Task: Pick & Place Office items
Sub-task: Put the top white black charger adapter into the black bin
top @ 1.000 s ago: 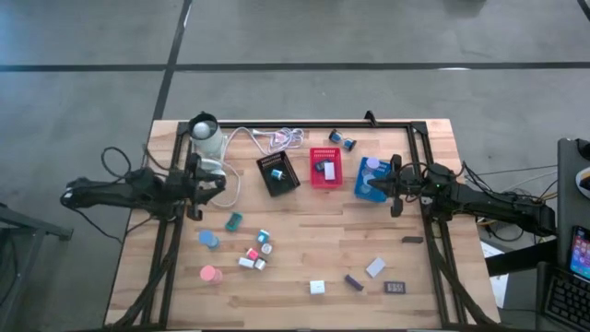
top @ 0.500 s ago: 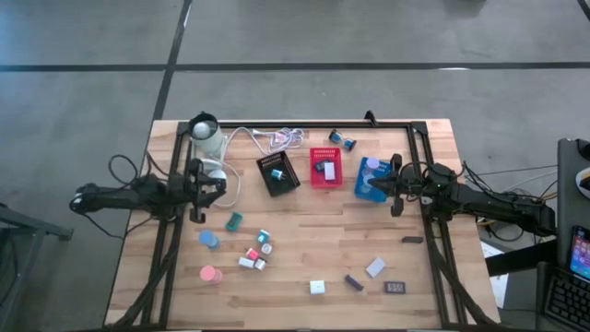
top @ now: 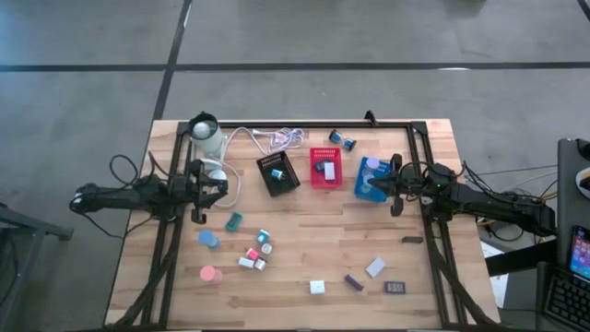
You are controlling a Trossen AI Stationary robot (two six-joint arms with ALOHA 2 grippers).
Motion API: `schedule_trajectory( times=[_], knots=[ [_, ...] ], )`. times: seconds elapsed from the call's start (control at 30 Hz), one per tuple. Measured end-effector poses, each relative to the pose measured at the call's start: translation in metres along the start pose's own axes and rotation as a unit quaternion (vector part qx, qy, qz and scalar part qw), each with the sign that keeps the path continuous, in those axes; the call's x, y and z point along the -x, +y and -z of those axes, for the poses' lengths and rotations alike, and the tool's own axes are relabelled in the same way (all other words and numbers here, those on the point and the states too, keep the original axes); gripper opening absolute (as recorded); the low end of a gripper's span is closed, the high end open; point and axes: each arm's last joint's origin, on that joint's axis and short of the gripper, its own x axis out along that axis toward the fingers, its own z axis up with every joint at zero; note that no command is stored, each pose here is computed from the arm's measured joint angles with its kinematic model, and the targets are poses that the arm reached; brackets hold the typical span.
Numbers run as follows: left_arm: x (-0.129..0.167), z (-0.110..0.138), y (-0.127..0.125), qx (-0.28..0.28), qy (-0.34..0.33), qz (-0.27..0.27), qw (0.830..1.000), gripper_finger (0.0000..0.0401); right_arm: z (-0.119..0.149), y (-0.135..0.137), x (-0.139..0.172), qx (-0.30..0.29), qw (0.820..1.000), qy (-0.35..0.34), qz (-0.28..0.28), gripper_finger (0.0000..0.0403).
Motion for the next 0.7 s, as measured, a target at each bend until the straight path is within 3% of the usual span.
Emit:
schedule_trajectory(
  times=[0.17,0.33,0.5,0.7],
  knots=[
    [0.0,-0.006,0.001,0.024,-0.013,-0.021,0.999,0.0133,0.0,0.0,0.0,0.0,1.0,0.0,0.0,0.0008],
    [-0.002,-0.061,0.006,0.033,-0.05,-0.053,0.997,0.0133,0.0,0.0,0.0,0.004,1.0,-0.002,0.001,0.0008],
    [-0.019,-0.097,0.009,0.005,0.032,-0.118,0.992,0.0133,-0.002,0.0,0.0,0.006,1.0,-0.011,0.001,0.0008],
    [-0.062,-0.129,0.006,-0.025,0.123,-0.139,0.982,0.0133,-0.004,0.0,0.0,0.004,1.0,-0.02,-0.001,0.0008]
  ],
)
